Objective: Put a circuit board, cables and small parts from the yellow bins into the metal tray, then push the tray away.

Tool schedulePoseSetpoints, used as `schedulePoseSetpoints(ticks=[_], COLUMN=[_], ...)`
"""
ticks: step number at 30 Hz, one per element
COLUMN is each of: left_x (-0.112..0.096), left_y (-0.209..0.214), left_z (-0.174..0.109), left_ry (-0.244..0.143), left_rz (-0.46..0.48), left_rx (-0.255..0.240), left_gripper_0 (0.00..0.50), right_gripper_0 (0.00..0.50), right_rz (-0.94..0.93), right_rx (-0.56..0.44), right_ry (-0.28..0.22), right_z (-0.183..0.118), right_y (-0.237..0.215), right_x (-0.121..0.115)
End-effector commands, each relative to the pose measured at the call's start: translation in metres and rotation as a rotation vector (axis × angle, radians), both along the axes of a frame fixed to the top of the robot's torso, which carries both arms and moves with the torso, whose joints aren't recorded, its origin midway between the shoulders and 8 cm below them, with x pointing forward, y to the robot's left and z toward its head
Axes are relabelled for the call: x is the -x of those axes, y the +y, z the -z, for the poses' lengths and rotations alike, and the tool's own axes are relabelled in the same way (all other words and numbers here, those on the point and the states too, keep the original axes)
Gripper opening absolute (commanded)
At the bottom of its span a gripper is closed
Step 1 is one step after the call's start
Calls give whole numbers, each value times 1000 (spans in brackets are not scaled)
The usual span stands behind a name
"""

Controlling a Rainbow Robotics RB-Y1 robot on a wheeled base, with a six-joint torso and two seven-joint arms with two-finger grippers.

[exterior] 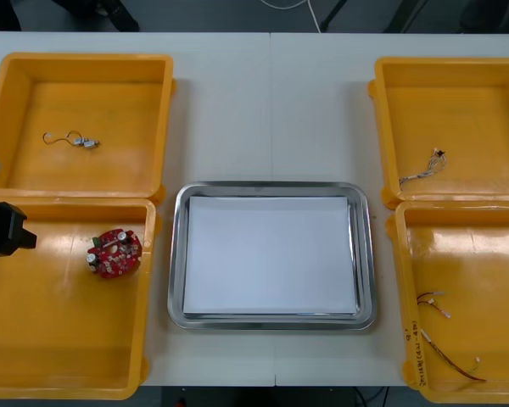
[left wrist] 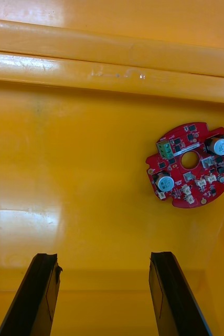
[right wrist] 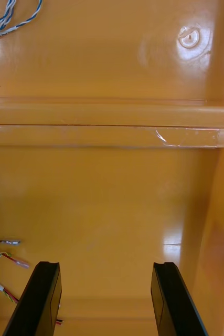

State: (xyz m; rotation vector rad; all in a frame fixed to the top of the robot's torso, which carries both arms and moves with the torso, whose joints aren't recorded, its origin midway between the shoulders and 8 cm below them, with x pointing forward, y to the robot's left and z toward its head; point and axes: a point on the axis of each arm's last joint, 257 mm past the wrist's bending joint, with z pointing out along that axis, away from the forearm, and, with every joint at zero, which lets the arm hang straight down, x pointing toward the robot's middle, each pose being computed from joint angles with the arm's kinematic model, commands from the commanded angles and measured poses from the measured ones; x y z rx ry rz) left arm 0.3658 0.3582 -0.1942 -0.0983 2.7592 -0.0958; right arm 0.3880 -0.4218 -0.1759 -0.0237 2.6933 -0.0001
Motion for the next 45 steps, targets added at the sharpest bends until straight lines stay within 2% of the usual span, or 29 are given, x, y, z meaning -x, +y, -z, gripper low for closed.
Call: schedulePoseSetpoints(ticks=[1,9,16,22,26,33,40,45], left_x=[-1,-3,-3,-1,-1,0,-8,-16], left_y=[-10,-21,-33,-38,-39,-47,-57,-62], left_z=[-2,2,7,22,31,41,45,48], left_ry=[-9,-6,-1,26,38,52,21,-7], left_rz=[86,80,71,59,45,31,24,17], left_rx=[-15,-10,14,-21,-54,-59,-47,-49], left_gripper_0=[500,500,500,500,500,500,500,500], right_gripper_0=[500,500,500,500,500,500,500,500], right_rz=[-5,-31,-65,-72,-82,-138,-194,-189], right_rx=[3,30,48,37,-14,-68,-81,-70], right_ry=[-44,-42,-26,-41,-58,-67,-66,-53], right_z=[-13,-9,0,17,30,52,68,74], right_y=[6,10,18,21,31,57,83,79], right_x=[-10,5,24,35,39,40,37,41])
